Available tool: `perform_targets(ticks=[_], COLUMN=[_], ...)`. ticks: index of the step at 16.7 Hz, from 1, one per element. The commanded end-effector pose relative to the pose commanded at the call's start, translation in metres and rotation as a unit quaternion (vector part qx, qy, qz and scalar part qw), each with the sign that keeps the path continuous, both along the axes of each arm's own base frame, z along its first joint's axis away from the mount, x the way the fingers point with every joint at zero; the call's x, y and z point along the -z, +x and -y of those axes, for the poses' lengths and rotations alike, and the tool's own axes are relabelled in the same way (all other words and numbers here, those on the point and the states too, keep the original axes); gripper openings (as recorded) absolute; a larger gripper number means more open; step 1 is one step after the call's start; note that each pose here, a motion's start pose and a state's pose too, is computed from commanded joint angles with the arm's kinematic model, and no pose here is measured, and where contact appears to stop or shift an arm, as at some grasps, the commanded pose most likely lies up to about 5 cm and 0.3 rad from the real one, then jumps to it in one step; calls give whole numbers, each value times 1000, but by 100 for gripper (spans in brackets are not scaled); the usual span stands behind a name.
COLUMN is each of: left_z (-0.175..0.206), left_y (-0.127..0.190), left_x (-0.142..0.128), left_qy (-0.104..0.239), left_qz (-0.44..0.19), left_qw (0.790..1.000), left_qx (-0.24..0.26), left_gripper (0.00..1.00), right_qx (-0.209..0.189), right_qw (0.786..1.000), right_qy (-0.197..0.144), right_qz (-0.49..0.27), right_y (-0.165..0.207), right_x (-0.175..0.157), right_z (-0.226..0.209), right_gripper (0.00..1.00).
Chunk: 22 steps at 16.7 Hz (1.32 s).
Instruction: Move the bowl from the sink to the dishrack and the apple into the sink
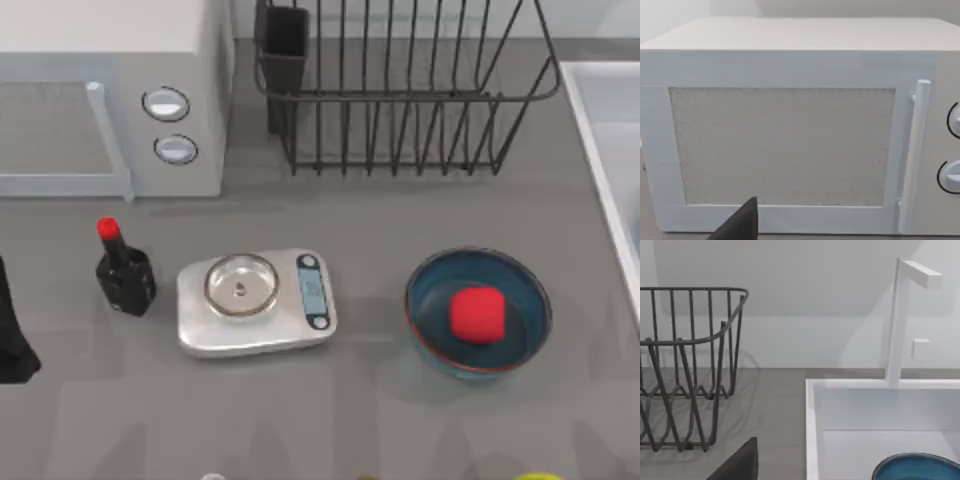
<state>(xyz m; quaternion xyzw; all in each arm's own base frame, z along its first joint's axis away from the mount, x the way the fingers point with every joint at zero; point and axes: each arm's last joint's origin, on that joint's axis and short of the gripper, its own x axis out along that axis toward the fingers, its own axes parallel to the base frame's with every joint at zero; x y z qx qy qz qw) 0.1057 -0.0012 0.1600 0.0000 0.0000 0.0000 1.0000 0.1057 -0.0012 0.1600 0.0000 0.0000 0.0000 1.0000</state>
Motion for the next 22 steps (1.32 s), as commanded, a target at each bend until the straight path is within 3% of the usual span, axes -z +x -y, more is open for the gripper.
perform_targets(ticks=[6,12,18,22], left_z=[0,0,0,0], left_y=[0,0,0,0], left_x=[0,0,0,0], left_qy=[0,0,0,0], left_qz=[0,0,0,0], left_qw=[1000,1000,1000,1000], left_qx=[0,0,0,0], left_gripper=[100,100,100,100], right_qx=[7,32,49,48], right_qw=[1000,987,942,893], right_qy=[-7,-31,-45,-42], right_qz=[-29,-153,-328,-446], right_y=[1,31,129,217], right_x=[-19,-92,-155,-154], right_z=[2,11,41,78], right_gripper=[100,100,100,100])
